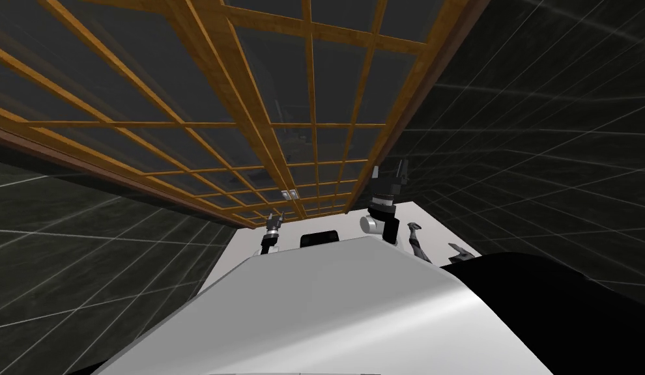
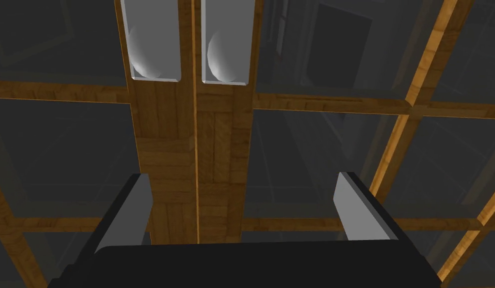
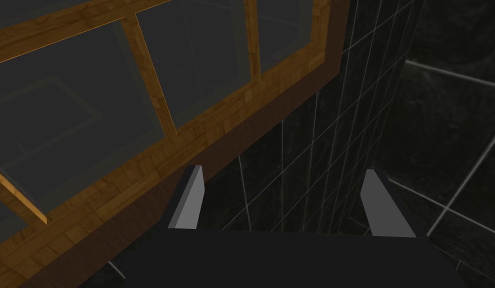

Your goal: Pull the door open

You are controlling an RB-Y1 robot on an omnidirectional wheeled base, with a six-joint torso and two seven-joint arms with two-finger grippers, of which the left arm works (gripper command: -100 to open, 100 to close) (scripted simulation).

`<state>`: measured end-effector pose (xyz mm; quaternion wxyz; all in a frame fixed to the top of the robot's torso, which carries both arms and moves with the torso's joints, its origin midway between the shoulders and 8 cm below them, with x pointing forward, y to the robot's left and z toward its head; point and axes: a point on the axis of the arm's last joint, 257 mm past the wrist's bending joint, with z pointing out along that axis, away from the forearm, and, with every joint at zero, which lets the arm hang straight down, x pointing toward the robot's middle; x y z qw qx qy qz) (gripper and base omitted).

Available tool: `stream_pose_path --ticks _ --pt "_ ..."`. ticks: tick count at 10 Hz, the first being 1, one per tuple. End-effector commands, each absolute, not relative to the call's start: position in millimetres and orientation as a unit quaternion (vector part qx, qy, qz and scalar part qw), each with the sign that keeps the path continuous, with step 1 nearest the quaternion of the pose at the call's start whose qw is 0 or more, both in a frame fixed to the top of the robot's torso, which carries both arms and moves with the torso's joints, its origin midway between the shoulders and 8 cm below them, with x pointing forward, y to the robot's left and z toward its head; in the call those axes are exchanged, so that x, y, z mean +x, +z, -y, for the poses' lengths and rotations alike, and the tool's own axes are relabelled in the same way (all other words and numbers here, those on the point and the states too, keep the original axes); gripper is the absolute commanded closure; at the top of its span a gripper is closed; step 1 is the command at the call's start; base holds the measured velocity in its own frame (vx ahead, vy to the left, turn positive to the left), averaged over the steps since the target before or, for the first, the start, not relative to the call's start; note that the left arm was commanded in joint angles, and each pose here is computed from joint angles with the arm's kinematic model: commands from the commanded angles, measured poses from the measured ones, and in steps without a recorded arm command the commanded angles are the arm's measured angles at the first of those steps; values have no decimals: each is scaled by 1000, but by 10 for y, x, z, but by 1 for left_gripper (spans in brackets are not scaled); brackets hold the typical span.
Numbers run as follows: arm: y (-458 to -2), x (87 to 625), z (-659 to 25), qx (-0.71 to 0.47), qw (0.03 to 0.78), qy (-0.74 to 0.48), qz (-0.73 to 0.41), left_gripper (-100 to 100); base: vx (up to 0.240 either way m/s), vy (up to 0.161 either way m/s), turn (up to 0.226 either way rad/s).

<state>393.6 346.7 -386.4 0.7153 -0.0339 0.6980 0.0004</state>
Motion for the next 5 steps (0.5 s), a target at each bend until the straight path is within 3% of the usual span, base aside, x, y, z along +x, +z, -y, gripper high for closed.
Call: stream_pose_path --ticks 1,3,5 --pt "-3940 3913 -3465 -24 710 11 -704 -100 184 4 -89" --pt "-3945 3919 -3464 -23 709 12 -705 -100 132 4 -46" --pt "-4068 3785 -3620 -27 696 27 -717 -100 -125 57 106"
